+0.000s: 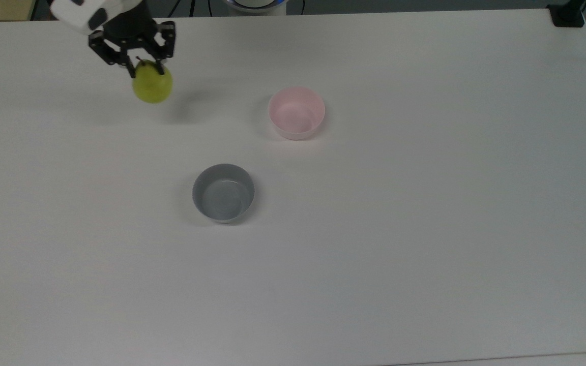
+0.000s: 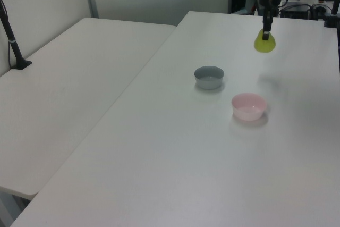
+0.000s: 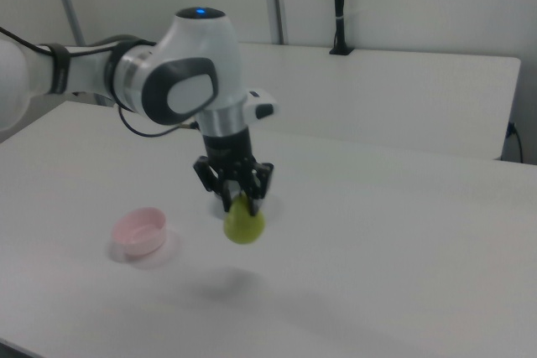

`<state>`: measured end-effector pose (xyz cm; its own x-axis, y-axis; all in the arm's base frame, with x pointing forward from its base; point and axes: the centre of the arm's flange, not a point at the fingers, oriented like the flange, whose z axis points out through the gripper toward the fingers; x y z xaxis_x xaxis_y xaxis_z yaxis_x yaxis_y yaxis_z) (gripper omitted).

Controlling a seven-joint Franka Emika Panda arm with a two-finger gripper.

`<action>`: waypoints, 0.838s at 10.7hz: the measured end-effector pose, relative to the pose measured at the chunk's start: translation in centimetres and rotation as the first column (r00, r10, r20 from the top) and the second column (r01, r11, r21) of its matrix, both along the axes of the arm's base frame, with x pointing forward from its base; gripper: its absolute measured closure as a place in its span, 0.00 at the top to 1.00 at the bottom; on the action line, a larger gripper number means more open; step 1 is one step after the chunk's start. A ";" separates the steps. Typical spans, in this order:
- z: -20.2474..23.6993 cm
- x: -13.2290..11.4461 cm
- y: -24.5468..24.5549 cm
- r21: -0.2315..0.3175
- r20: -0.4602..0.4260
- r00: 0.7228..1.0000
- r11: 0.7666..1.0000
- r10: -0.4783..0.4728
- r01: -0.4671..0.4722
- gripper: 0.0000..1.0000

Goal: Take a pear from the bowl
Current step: 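Lower the pear onto the table and open the gripper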

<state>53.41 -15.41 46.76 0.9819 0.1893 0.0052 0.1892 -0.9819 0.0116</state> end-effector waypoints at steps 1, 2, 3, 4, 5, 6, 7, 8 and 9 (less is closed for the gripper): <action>-1.0 -0.2 -2.3 -0.004 0.010 1.000 1.000 -0.015 0.015 0.49; -2.3 -0.2 -4.2 -0.008 0.019 0.999 1.000 -0.030 0.030 0.49; -3.8 -0.2 -5.6 -0.011 0.022 0.999 0.999 -0.046 0.046 0.49; -5.5 0.1 -6.6 -0.014 0.022 0.998 0.998 -0.057 0.057 0.49; -7.2 0.3 -7.3 -0.017 0.013 0.998 0.998 -0.062 0.062 0.49; -8.6 0.5 -7.8 -0.018 0.009 0.998 0.998 -0.067 0.067 0.49; -9.7 0.8 -8.2 -0.022 0.015 0.997 0.997 -0.070 0.070 0.49; -10.4 1.1 -8.4 -0.024 0.020 0.997 0.997 -0.070 0.071 0.49; -10.4 1.2 -8.4 -0.025 0.022 0.997 0.997 -0.070 0.070 0.49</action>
